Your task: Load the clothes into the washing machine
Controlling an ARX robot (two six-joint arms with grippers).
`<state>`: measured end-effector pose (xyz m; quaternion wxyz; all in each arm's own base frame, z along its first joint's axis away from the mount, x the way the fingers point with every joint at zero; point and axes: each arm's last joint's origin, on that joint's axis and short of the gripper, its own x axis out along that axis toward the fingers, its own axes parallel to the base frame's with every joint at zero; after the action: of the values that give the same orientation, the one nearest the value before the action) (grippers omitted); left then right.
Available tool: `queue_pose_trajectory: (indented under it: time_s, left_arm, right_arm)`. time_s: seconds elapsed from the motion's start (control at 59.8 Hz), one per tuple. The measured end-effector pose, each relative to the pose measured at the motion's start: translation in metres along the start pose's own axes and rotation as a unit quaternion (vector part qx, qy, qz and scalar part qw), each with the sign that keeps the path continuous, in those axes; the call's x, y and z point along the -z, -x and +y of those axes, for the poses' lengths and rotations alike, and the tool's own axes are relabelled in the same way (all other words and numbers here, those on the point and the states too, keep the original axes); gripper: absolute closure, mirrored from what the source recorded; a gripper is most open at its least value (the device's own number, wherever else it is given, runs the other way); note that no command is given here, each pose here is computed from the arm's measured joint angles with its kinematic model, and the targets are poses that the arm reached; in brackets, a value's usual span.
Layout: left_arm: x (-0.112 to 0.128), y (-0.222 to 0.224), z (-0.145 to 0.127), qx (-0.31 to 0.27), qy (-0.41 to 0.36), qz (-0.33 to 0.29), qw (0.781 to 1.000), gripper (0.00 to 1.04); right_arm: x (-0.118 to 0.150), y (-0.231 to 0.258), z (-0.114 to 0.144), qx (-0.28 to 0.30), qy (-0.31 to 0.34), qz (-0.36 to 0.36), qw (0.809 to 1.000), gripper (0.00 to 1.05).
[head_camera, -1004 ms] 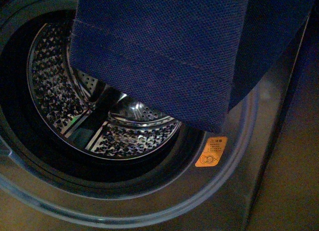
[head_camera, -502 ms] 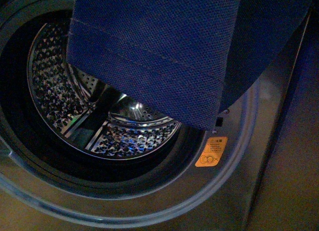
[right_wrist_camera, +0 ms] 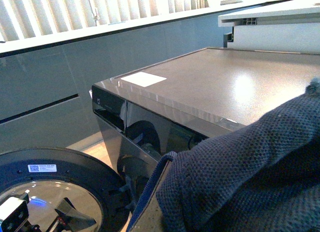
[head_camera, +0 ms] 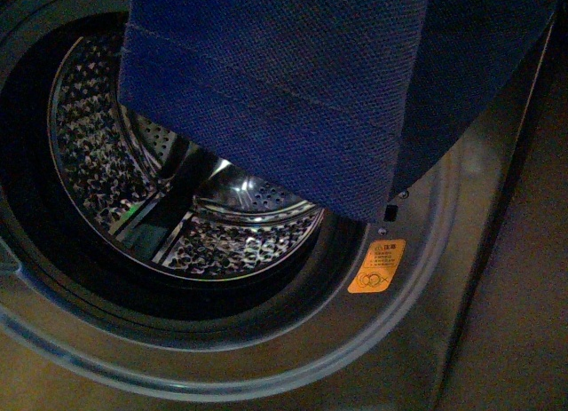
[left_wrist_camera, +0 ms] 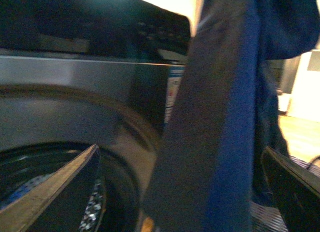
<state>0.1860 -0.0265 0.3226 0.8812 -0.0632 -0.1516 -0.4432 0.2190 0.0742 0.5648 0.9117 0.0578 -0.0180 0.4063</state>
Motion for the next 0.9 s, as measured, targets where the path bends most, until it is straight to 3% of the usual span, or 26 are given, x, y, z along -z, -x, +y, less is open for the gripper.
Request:
queue_pose_trajectory:
  time_s: [0.284,0.619,0.903]
  left_arm:
    - [0.000,-0.059,-0.003,0.134,0.041,0.017,0.990,0.07]
    - [0.020,-0.123,-0.011,0.162,0.063,0.061,0.983,0.07]
    - [0.030,-0.174,-0.045,0.195,0.051,0.073,0.977,0.07]
  right_arm:
    - [0.000,0.000,0.000,0.000,0.000,0.000,1.000,1.00]
    - [0.000,0.000,0.000,0.000,0.000,0.000,1.000,1.00]
    - [0.000,0.000,0.000,0.000,0.000,0.000,1.000,1.00]
